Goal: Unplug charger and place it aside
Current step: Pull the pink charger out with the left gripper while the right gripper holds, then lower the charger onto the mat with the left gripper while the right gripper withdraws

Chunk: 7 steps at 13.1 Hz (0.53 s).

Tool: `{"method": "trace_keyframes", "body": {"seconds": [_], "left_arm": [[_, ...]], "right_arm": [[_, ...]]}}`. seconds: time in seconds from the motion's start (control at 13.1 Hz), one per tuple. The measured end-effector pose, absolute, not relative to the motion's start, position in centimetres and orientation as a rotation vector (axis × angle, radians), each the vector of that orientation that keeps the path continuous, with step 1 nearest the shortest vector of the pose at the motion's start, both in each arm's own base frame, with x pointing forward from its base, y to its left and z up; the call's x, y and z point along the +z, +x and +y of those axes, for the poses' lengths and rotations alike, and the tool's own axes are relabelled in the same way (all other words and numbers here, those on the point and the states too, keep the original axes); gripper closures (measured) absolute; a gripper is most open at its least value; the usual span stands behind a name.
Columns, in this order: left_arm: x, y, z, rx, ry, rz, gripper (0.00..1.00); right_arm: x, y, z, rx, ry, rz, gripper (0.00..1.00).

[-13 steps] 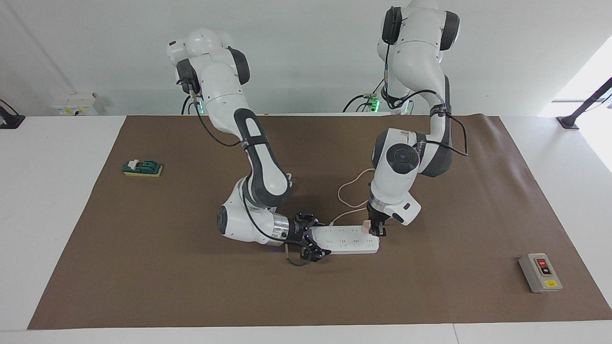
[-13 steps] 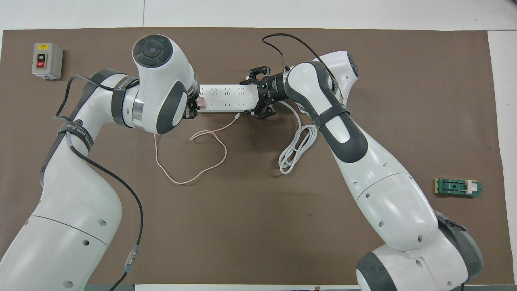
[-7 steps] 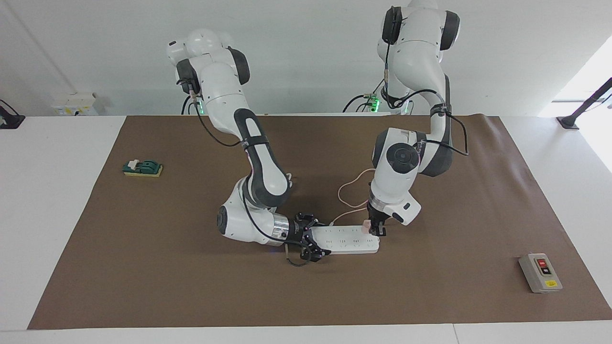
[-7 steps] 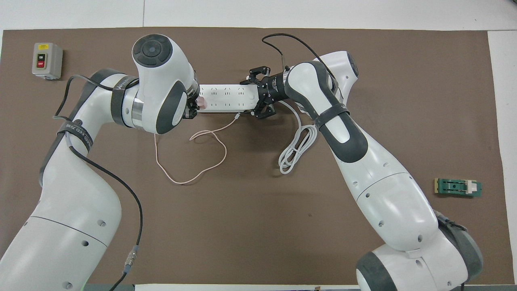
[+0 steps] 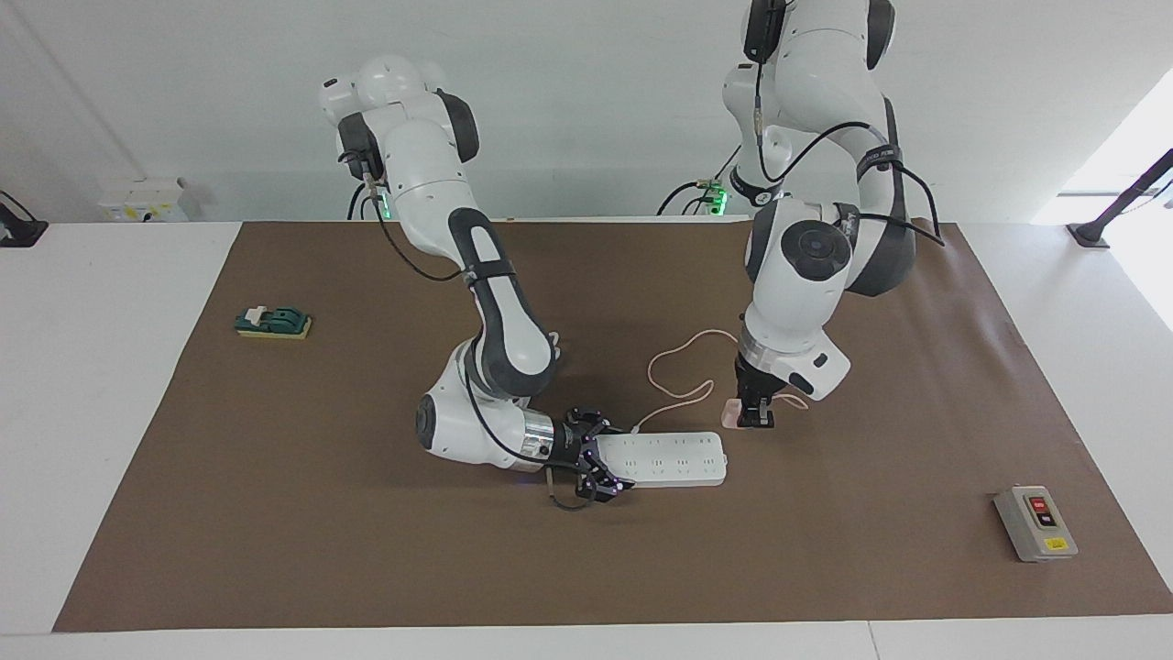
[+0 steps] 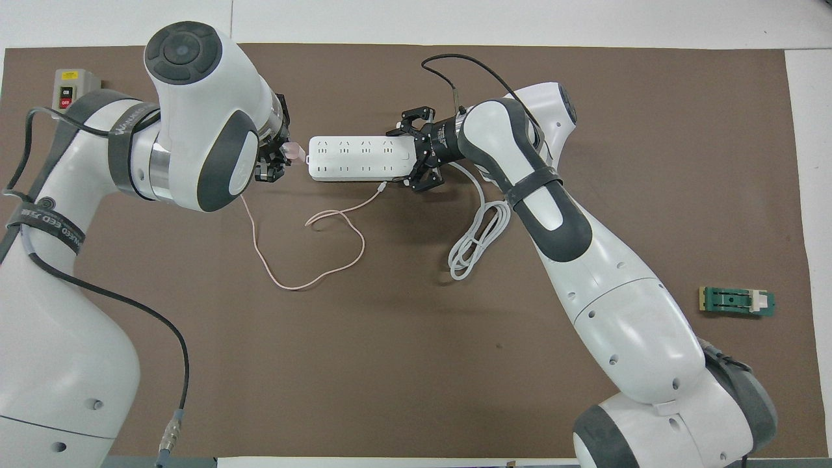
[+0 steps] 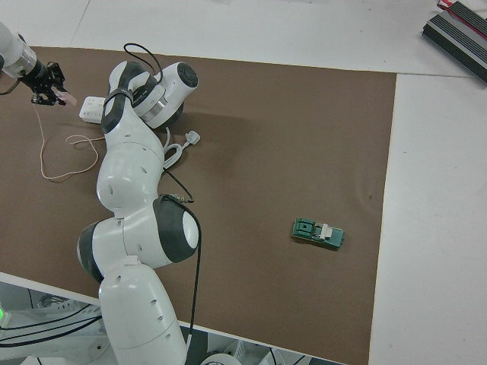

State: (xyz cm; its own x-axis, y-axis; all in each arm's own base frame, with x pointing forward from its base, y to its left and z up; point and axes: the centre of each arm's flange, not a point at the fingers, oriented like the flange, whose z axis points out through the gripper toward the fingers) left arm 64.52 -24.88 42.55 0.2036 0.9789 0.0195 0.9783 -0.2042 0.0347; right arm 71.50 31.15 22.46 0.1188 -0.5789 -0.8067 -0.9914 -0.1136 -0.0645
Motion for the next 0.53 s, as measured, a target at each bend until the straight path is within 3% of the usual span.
{"method": "trace_keyframes", "body": {"seconds": [0.23,0.53], "left_arm": [[44.2,63.5,-22.2,-0.035,2.743,1.642,0.69],[48.0,60.1,-12.5,-0.192,3.062,0.914,0.69]], "right_arm": [[22.4,71.4,31.2,0.837,-1.774,1.528,0.0],[25.0,71.8,30.8,0.811,-1.799,1.572,0.0]]}}
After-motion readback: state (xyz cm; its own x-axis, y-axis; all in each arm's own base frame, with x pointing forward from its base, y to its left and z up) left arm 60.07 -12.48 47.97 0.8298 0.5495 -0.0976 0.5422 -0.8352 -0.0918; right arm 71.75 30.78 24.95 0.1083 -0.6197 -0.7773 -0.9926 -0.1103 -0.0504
